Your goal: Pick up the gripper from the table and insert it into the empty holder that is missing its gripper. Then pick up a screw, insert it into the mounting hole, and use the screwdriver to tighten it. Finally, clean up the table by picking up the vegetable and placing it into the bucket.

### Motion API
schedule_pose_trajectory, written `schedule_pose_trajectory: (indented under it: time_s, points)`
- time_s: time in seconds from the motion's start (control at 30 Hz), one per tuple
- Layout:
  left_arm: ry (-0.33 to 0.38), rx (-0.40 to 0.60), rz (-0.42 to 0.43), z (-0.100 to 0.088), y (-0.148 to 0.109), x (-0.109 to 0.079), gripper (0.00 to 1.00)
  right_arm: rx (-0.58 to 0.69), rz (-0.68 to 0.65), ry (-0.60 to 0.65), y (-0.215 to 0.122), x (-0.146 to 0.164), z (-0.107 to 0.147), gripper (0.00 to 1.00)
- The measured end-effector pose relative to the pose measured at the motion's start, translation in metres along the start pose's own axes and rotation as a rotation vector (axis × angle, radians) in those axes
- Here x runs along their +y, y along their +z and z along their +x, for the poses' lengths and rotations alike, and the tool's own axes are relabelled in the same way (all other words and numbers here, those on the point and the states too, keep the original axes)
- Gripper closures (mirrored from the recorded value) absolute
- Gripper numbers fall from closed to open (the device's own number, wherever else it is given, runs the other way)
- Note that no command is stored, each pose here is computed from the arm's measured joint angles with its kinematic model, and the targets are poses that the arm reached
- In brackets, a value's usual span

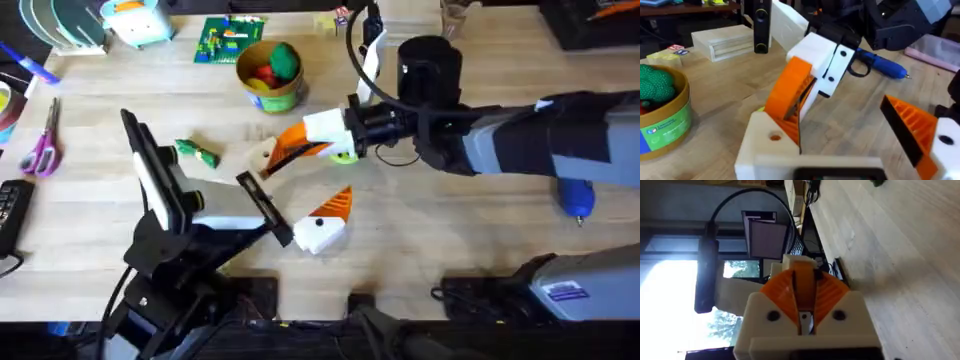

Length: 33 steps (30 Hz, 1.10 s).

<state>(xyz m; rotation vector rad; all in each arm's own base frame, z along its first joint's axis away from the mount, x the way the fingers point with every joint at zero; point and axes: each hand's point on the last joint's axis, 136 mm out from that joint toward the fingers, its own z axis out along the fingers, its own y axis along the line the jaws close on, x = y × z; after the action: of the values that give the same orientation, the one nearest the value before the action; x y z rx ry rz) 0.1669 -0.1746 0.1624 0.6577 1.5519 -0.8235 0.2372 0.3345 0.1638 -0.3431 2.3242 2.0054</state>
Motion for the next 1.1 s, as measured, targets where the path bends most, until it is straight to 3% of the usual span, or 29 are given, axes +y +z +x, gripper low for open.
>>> schedule_pose_trajectory:
  time_s: [0.87, 1.1]
  points:
    - [0.015, -0.001, 0.020, 0.000, 0.000, -0.003, 0.008, -0.002, 0.009, 0.009, 0.000, -0.003, 0.000, 0.410]
    - [0.016, 0.007, 0.097, 0.001, 0.000, -0.018, 0.008, -0.017, 0.008, 0.011, -0.006, -0.004, -0.005, 0.351]
